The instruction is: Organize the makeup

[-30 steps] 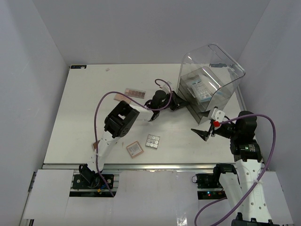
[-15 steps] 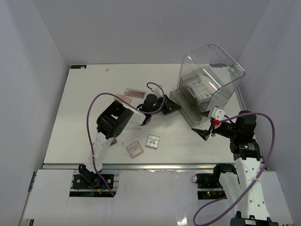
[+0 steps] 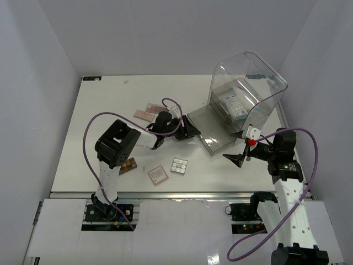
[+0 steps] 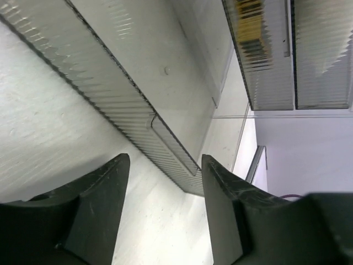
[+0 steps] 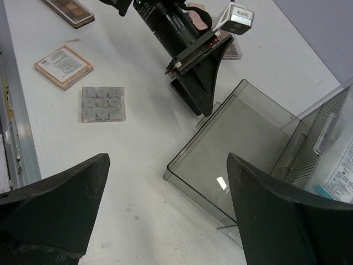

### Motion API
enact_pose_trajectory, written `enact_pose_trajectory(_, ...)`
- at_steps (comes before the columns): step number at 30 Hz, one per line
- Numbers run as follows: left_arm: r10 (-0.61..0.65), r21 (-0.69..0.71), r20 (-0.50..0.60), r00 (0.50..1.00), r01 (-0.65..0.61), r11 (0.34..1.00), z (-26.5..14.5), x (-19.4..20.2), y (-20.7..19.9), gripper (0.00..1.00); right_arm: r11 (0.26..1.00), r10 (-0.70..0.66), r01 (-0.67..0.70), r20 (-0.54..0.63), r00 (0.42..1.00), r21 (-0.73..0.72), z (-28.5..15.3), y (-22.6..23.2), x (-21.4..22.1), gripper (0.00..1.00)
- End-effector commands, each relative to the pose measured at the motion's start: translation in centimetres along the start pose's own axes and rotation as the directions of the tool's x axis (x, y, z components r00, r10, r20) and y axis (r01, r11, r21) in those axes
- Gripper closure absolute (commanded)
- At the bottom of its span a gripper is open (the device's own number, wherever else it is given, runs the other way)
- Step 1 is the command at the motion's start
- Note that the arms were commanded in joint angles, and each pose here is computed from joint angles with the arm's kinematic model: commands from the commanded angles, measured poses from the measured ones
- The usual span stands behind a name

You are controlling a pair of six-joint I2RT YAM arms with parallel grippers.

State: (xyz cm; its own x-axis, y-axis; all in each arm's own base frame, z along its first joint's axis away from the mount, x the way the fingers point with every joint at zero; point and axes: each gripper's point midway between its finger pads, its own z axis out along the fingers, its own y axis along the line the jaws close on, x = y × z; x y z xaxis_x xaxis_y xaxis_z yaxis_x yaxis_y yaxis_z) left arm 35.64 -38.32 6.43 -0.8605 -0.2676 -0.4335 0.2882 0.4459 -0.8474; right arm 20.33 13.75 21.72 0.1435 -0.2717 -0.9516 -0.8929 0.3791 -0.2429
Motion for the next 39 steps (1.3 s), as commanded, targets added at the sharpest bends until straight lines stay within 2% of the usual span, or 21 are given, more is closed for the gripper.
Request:
enact_pose_trajectory(1,0.155,0.034,0.053,0.986,-0.157,0.987,-2.6,-3.8,-4.6,0.32,0.994,-0.029,0.030,0.014,0.999,-0.104,0.2,1.4,0.1,0.10)
enact_pose_trajectory(5,0.258,0.011,0.101,0.961,-0.260,0.965,-5.8,-6.4,-6.6,0.27,0.969,-0.130,0.124,-0.014,0.991,-0.212,0.8,2.3,0.3,0.10)
enact_pose_trajectory(8,0.320,-0.071,0.095,0.943,-0.315,0.947,-8.7,-7.5,-6.3,0.21,0.945,-0.190,0.155,-0.095,0.977,-0.288,1.9,2.3,0.8,0.10)
enact_pose_trajectory(9,0.353,-0.112,0.095,0.931,-0.343,0.933,-10.0,-8.0,-6.3,0.17,0.929,-0.223,0.174,-0.121,0.967,-0.328,2.4,2.8,1.1,0.10)
enact_pose_trajectory(10,0.384,-0.149,0.097,0.918,-0.368,0.918,-11.0,-8.5,-6.3,0.03,0.897,-0.266,0.201,-0.119,0.957,-0.393,3.3,4.2,1.2,0.10)
enact_pose_trajectory(13,0.506,-0.307,0.107,0.856,-0.456,0.835,-15.7,-10.1,-6.1,0.02,0.885,-0.325,0.223,-0.200,0.924,-0.409,5.7,4.1,2.3,0.10)
enact_pose_trajectory(14,0.549,-0.338,0.123,0.827,-0.485,0.806,-17.4,-10.6,-6.6,0.02,0.870,-0.351,0.251,-0.176,0.919,-0.423,6.9,4.6,1.7,0.10)
enact_pose_trajectory(17,0.616,-0.461,0.118,0.779,-0.506,0.729,-22.0,-10.3,-5.7,0.02,0.870,-0.348,0.197,-0.281,0.894,-0.451,10.3,5.4,3.2,0.10)
enact_pose_trajectory(21,0.694,-0.598,0.124,0.709,-0.505,0.622,-27.4,-9.3,-4.6,0.02,0.889,-0.292,0.079,-0.426,0.856,-0.451,14.8,8.0,4.6,0.10)
enact_pose_trajectory(24,0.733,-0.696,0.144,0.665,-0.458,0.553,-31.0,-8.5,-3.2,0.02,0.936,-0.163,-0.057,-0.574,0.803,-0.347,17.7,9.1,5.6,0.10)
enact_pose_trajectory(26,0.744,-0.723,0.202,0.637,-0.416,0.552,-33.0,-8.2,-3.5,0.02,0.955,-0.123,-0.082,-0.630,0.767,-0.286,19.7,9.7,5.9,0.10)
enact_pose_trajectory(28,0.756,-0.733,0.254,0.603,-0.390,0.557,-34.2,-8.5,-4.4,0.02,0.967,-0.038,-0.140,-0.663,0.748,-0.213,21.1,10.3,6.1,0.10)
enact_pose_trajectory(30,0.767,-0.737,0.293,0.570,-0.377,0.561,-35.0,-8.7,-5.0,0.02,0.983,0.014,-0.133,-0.672,0.741,-0.127,22.2,10.2,6.3,0.10)
enact_pose_trajectory(31,0.769,-0.742,0.294,0.568,-0.371,0.558,-35.2,-8.7,-4.9,0.02,0.987,0.045,-0.139,-0.684,0.728,-0.082,22.5,10.0,6.8,0.10)
enact_pose_trajectory(34,0.771,-0.754,0.293,0.566,-0.359,0.550,-35.5,-9.0,-5.0,0.02,0.983,0.077,-0.171,-0.705,0.705,-0.064,22.7,10.5,7.8,0.10)
enact_pose_trajectory(39,0.769,-0.752,0.291,0.569,-0.362,0.551,-35.4,-9.0,-5.0,0.02,0.982,0.071,-0.178,-0.737,0.672,-0.069,22.5,11.1,9.8,0.10)
